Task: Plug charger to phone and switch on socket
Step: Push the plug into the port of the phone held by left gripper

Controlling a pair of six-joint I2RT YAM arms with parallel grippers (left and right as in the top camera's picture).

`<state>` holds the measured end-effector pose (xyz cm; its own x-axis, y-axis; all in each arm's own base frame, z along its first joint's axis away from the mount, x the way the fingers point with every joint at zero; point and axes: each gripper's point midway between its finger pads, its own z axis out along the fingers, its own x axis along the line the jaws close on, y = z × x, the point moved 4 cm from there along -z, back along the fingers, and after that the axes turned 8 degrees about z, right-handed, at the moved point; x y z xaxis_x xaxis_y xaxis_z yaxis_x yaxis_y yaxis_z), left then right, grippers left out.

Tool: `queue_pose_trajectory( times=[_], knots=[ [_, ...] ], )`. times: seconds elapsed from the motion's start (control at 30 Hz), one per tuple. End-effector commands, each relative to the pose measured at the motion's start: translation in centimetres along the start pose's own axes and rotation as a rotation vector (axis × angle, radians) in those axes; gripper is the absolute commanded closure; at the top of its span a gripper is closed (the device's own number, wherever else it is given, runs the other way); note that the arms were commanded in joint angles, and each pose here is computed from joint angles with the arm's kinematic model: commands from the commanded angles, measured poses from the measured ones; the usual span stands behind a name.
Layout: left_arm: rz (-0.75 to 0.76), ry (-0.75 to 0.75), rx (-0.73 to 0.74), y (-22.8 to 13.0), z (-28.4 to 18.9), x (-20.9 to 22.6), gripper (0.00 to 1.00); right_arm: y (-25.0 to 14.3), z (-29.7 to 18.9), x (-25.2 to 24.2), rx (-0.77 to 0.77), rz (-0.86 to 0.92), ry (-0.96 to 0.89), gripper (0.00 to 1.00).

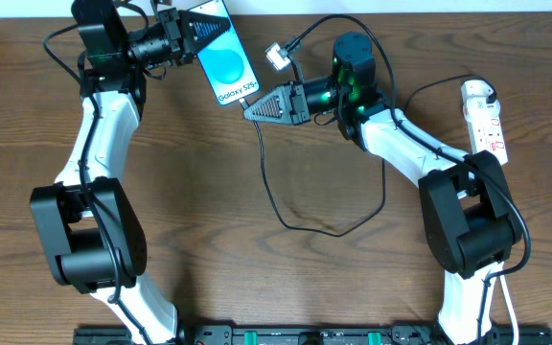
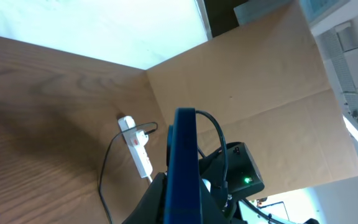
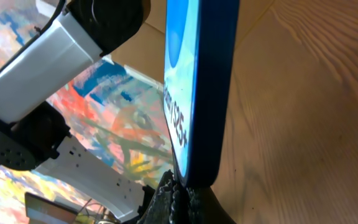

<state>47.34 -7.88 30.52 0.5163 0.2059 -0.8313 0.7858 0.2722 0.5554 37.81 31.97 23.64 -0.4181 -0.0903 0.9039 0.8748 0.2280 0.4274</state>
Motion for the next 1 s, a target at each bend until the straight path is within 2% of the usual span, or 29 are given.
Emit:
queue_pose_trajectory(
  times=[0.0, 0.97],
  knots=[
    [0.030, -0.054, 0.058, -0.5, 0.1, -1.9, 0.93, 2.0, -0.3, -1.0, -0.131, 0.023, -0.070, 0.99],
    [0.041, -0.071, 0.080, -1.0, 1.1, -2.3, 0.93, 3.3, -0.5, -0.9, -0.217, -0.013, -0.097, 0.99]
  ],
)
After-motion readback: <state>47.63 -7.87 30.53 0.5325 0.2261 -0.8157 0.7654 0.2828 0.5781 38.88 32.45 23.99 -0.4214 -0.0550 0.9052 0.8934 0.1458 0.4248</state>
